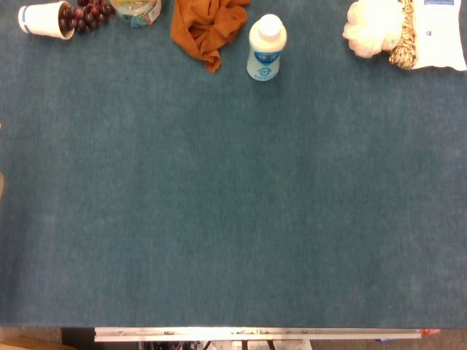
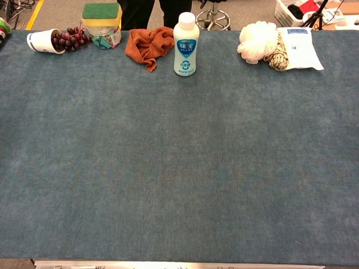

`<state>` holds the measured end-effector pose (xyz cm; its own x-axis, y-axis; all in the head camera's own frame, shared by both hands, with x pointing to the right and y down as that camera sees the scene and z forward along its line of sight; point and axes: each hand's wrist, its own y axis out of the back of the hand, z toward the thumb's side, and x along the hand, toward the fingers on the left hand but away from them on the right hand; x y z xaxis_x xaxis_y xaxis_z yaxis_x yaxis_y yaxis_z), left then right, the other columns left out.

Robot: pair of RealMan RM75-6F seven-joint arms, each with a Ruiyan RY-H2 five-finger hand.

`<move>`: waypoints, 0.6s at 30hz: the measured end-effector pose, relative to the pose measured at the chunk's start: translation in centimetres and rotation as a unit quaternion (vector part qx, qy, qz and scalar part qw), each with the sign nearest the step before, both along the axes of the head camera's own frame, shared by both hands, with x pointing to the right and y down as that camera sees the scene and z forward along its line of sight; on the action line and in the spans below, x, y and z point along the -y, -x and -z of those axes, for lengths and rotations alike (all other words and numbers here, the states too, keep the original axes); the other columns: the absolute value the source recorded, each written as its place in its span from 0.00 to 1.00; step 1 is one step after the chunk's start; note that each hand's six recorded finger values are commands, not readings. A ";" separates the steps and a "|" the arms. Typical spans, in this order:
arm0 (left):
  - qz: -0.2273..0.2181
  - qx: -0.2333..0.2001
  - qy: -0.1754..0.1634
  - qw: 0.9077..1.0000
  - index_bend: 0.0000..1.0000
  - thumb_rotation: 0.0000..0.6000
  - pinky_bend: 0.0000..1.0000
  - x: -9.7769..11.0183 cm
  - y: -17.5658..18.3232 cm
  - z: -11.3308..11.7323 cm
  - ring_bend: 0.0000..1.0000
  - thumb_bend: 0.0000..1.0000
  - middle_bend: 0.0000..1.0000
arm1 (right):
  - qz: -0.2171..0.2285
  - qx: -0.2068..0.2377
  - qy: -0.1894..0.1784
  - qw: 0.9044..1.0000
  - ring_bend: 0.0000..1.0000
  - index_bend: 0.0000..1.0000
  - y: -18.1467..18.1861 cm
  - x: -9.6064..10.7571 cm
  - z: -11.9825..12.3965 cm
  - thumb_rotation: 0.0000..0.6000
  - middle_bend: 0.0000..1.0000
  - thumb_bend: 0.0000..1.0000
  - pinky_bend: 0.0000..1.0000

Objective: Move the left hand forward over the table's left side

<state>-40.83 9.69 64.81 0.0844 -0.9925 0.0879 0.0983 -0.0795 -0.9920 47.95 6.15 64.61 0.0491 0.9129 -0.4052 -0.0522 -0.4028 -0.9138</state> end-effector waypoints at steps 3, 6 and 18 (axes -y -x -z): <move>0.001 0.000 0.002 1.000 0.13 1.00 0.23 0.0 0.1 0.0 0.04 0.40 0.10 | 0.001 0.000 -0.001 1.000 0.15 0.35 0.1 -0.1 0.0 1.00 0.29 0.17 0.31; 0.002 -0.001 0.002 1.000 0.13 1.00 0.23 0.0 0.1 0.0 0.04 0.40 0.10 | 0.002 -0.002 0.002 1.000 0.15 0.35 0.1 -0.1 -0.1 1.00 0.29 0.17 0.31; -0.005 -0.010 0.005 1.000 0.13 1.00 0.23 -0.3 -0.4 -0.1 0.04 0.40 0.10 | 0.004 -0.003 0.001 1.000 0.15 0.35 0.2 -0.2 -0.1 1.00 0.29 0.17 0.31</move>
<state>-40.40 9.97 64.91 0.0969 -0.9907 0.0954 0.0789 -0.0879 -0.9930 47.71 6.39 64.69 0.0544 0.9119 -0.4067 -0.0613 -0.4035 -0.9129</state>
